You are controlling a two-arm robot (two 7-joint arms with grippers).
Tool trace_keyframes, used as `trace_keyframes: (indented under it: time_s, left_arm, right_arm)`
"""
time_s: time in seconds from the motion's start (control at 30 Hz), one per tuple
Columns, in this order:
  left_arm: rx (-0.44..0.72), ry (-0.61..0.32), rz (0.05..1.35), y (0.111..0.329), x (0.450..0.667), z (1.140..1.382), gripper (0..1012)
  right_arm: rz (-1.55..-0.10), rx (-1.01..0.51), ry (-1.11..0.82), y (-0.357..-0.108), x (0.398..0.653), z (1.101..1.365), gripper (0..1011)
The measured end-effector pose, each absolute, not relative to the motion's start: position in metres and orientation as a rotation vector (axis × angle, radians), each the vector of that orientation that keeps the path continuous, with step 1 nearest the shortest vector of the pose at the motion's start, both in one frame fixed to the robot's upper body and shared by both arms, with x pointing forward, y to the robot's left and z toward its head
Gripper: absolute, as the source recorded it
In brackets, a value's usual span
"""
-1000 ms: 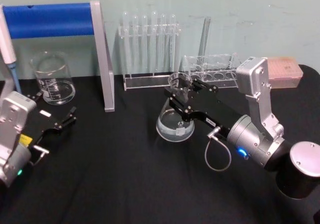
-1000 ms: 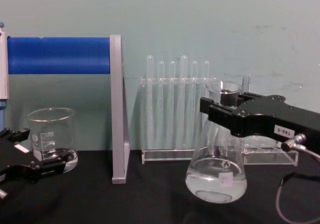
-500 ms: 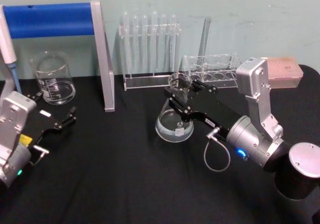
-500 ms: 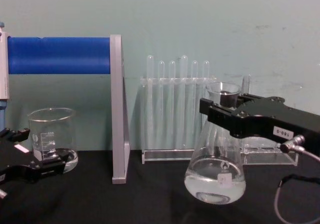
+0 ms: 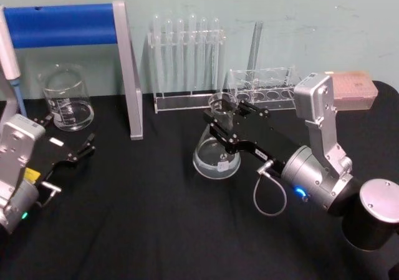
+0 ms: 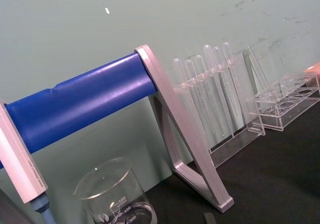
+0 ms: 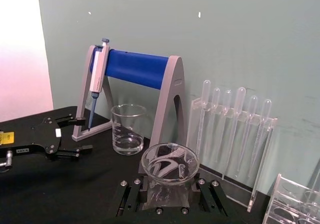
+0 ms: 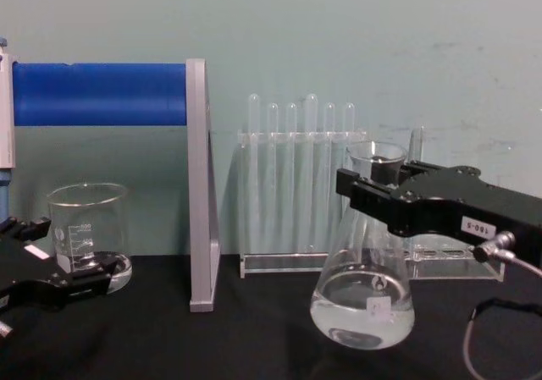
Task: Grasp the erlenmeyer flask with one hand, shake it three times, then place it back.
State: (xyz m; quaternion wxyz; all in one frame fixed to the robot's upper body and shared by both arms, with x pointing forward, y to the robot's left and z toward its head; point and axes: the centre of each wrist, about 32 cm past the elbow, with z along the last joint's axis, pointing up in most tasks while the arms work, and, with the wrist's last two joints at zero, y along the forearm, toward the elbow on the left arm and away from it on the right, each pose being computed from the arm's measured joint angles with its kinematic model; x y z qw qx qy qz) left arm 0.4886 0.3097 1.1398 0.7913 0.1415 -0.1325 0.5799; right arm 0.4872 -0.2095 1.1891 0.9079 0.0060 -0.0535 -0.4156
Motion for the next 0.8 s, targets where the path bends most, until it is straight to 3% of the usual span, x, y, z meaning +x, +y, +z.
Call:
trace_keyframes:
  time_s: [0.37,0.8]
  left_arm:
    - [0.304,-0.285,1.248,0.310,0.489,1.140,1001]
    - [0.305,-0.285,1.248,0.310,0.489,1.140,1001]
  right_arm:
    - [-0.835,0.012,-0.105,-0.204,0.486,1.187,450]
    - [-0.677,0.011,-0.094,-0.177,0.474,1.186,450]
